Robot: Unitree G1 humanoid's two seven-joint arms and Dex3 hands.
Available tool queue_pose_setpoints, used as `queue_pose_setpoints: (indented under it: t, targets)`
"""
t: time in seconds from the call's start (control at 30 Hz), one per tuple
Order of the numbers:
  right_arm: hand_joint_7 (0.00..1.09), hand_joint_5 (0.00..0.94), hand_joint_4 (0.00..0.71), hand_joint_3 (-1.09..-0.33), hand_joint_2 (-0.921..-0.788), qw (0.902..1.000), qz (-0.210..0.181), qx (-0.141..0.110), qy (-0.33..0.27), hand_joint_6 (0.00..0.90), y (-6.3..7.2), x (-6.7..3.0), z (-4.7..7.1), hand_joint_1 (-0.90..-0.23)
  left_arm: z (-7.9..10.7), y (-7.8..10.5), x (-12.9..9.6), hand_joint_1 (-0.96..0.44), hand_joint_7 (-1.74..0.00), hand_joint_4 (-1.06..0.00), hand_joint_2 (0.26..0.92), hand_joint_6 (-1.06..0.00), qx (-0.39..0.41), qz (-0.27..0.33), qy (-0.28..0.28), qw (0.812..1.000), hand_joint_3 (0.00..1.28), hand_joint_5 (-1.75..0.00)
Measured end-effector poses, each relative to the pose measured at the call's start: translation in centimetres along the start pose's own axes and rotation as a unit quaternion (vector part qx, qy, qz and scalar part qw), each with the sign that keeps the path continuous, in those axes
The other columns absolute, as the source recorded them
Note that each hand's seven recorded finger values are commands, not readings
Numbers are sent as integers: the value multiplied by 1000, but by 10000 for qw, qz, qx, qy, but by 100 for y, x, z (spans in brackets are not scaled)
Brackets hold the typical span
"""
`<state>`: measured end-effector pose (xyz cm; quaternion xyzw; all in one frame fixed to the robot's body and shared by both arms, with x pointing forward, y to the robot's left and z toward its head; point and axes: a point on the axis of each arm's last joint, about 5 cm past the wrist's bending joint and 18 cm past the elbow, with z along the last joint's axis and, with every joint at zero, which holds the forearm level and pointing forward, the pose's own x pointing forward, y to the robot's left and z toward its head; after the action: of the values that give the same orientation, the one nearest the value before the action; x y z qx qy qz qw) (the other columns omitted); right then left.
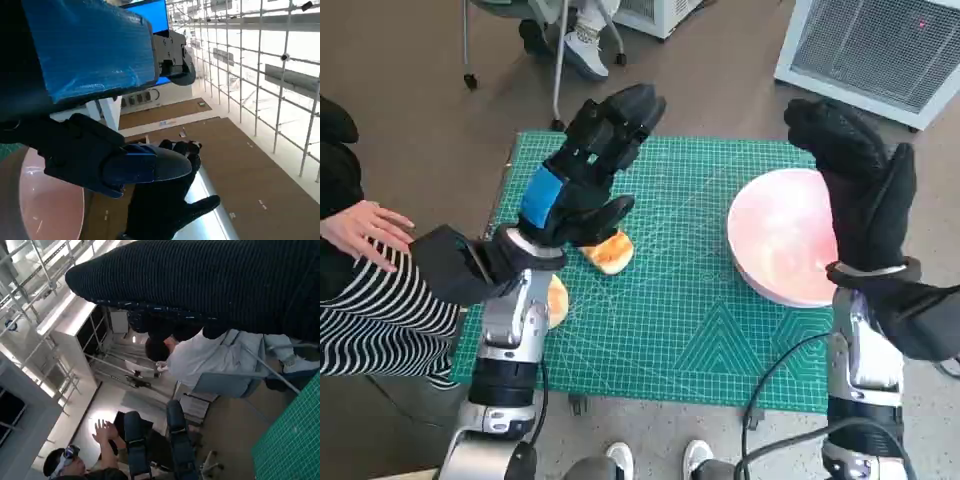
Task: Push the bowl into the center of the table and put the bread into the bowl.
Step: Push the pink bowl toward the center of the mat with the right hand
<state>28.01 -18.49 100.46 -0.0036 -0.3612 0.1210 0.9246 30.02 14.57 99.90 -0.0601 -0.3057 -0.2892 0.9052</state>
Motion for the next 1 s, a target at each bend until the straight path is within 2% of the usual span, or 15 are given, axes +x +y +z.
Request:
queue_pose_setpoints:
  t: [0.73,1.0]
  targets:
    - [461,0,143,-749,-921,9999,-3,112,-28,77,-7,-6,-2,-787,-19,-12,-32,-651,-628,-77,921,1,-58,62,61,9999,289,-169]
    - [445,0,139,-777,-921,10000,-12,7,22,45,-70,-53,-7,-774,-25,-21,-48,-648,-631,-81,921,1,-67,79,72,9999,286,-175]
